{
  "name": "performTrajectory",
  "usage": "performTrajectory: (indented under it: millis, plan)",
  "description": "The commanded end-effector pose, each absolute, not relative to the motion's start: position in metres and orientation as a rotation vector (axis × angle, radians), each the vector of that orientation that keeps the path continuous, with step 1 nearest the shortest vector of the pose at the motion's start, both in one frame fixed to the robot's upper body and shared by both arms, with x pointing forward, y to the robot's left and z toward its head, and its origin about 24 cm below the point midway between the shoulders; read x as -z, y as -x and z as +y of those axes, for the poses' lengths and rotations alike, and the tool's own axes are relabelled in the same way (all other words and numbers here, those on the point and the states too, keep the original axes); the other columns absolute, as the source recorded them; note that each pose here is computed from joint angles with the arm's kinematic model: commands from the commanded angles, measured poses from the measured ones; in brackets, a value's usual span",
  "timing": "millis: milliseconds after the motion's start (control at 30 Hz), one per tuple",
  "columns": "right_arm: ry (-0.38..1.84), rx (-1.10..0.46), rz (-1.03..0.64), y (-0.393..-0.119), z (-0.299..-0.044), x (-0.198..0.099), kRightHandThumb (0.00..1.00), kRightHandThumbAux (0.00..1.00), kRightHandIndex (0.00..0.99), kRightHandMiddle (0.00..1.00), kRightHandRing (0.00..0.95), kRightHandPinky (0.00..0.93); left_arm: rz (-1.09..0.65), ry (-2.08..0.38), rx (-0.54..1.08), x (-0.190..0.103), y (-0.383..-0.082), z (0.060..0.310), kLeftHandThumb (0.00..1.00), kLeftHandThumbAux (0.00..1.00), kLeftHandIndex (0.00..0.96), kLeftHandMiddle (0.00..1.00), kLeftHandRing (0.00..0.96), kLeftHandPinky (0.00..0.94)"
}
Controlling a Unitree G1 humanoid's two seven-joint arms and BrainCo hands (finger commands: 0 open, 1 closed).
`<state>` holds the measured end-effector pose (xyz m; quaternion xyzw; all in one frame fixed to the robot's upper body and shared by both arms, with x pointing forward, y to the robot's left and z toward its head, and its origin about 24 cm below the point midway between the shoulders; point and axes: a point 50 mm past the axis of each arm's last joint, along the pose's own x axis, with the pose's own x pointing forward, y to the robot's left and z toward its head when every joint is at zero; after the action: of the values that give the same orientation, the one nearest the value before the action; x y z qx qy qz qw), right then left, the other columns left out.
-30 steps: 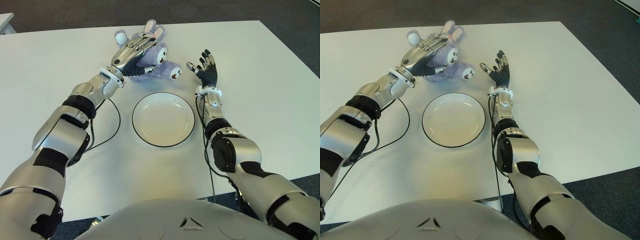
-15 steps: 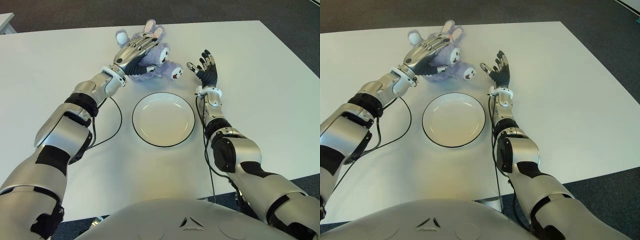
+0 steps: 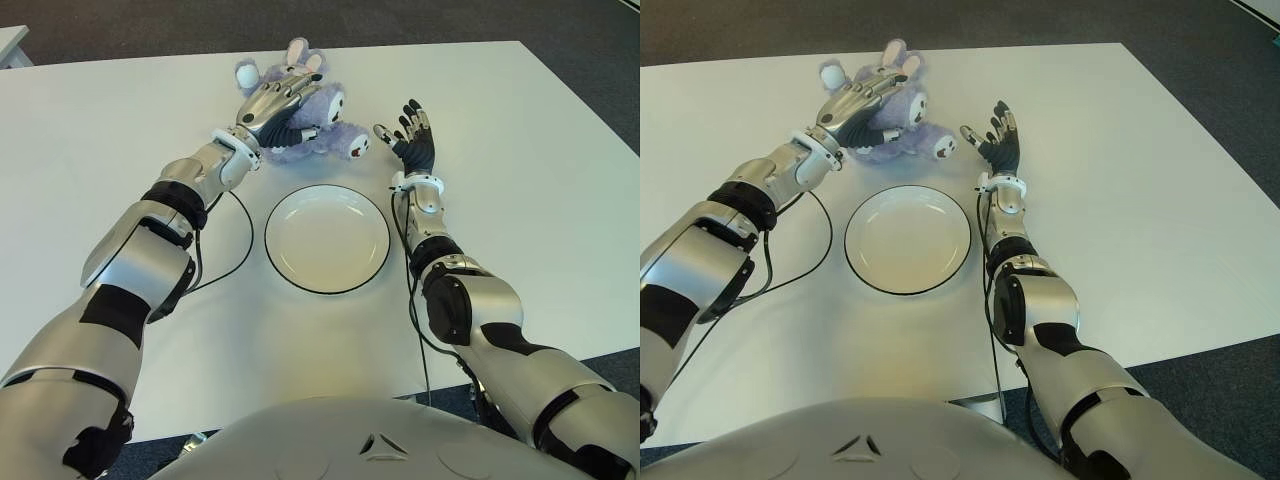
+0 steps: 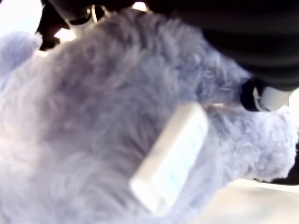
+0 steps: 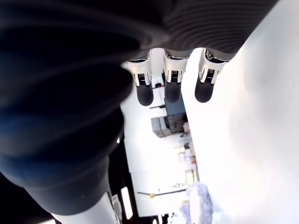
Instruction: Put the doll into the plate.
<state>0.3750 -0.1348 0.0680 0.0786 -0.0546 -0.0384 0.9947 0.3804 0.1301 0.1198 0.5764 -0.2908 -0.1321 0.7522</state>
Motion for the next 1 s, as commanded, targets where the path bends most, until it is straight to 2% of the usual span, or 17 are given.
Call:
performTrajectory:
  millis: [33, 67, 100, 133, 367, 400, 500, 600, 667, 733, 767, 800, 833, 1000]
  plan:
    - [-0.168, 0.088, -0.028, -0.365, -0.134, -0.045, 0.191, 0.909, 0.071, 0.048, 0.037, 0.071, -0.598, -1.255, 0.289, -0.116, -0.382, 0.129, 0.563, 0.355, 0.252, 0.219, 0.246, 0.335]
    - [-0.169, 0.088, -0.027, -0.365, -0.134, -0.045, 0.191, 0.909, 0.071, 0.048, 0.037, 0.071, -0.591, -1.247, 0.284, -0.116, -0.382, 0.128, 0.57, 0.356, 0.258, 0.228, 0.255, 0.343]
    - [-0.17, 0.088, -0.027, -0.365, -0.134, -0.045, 0.19, 0.909, 0.071, 0.048, 0.037, 0.071, -0.586, -1.241, 0.28, -0.116, -0.383, 0.128, 0.623, 0.361, 0.3, 0.311, 0.328, 0.389]
    - [-0.17, 0.088, -0.027, -0.365, -0.134, -0.045, 0.191, 0.909, 0.07, 0.048, 0.037, 0.071, -0.583, -1.238, 0.278, -0.116, -0.383, 0.128, 0.638, 0.361, 0.311, 0.332, 0.346, 0.4]
    - [-0.181, 0.09, -0.028, -0.365, -0.134, -0.046, 0.195, 0.909, 0.078, 0.051, 0.039, 0.07, -0.515, -1.194, 0.274, -0.119, -0.388, 0.126, 0.74, 0.357, 0.387, 0.406, 0.418, 0.427]
    - [-0.182, 0.09, -0.028, -0.365, -0.134, -0.046, 0.196, 0.909, 0.08, 0.051, 0.039, 0.071, -0.506, -1.189, 0.273, -0.119, -0.388, 0.126, 0.755, 0.355, 0.418, 0.443, 0.458, 0.464]
    - [-0.186, 0.09, -0.03, -0.365, -0.134, -0.046, 0.198, 0.909, 0.082, 0.053, 0.04, 0.071, -0.48, -1.176, 0.268, -0.119, -0.39, 0.126, 0.762, 0.354, 0.441, 0.482, 0.495, 0.496]
    - [-0.191, 0.092, -0.031, -0.365, -0.134, -0.046, 0.201, 0.909, 0.085, 0.054, 0.041, 0.075, -0.452, -1.169, 0.256, -0.119, -0.391, 0.126, 0.751, 0.354, 0.46, 0.547, 0.562, 0.558]
    - [-0.194, 0.093, -0.032, -0.365, -0.134, -0.046, 0.202, 0.903, 0.088, 0.055, 0.044, 0.077, -0.435, -1.178, 0.242, -0.118, -0.392, 0.127, 0.669, 0.383, 0.494, 0.634, 0.631, 0.629]
    - [-0.195, 0.094, -0.034, -0.365, -0.134, -0.046, 0.193, 0.903, 0.088, 0.055, 0.044, 0.078, -0.429, -1.195, 0.227, -0.118, -0.393, 0.127, 0.637, 0.398, 0.514, 0.666, 0.655, 0.645]
    - [-0.195, 0.094, -0.035, -0.365, -0.134, -0.046, 0.191, 0.903, 0.087, 0.055, 0.044, 0.079, -0.429, -1.202, 0.221, -0.118, -0.394, 0.127, 0.613, 0.416, 0.563, 0.695, 0.681, 0.663]
    - [-0.195, 0.094, -0.036, -0.365, -0.135, -0.047, 0.19, 0.903, 0.087, 0.055, 0.045, 0.079, -0.431, -1.216, 0.209, -0.118, -0.394, 0.127, 0.608, 0.419, 0.572, 0.699, 0.686, 0.667]
    - [-0.196, 0.094, -0.036, -0.365, -0.135, -0.047, 0.183, 0.904, 0.086, 0.055, 0.045, 0.079, -0.432, -1.225, 0.201, -0.118, -0.394, 0.127, 0.572, 0.452, 0.642, 0.732, 0.717, 0.682]
    - [-0.202, 0.093, -0.038, -0.365, -0.135, -0.047, 0.172, 0.908, 0.083, 0.055, 0.046, 0.081, -0.435, -1.265, 0.17, -0.117, -0.395, 0.129, 0.545, 0.503, 0.696, 0.765, 0.746, 0.694]
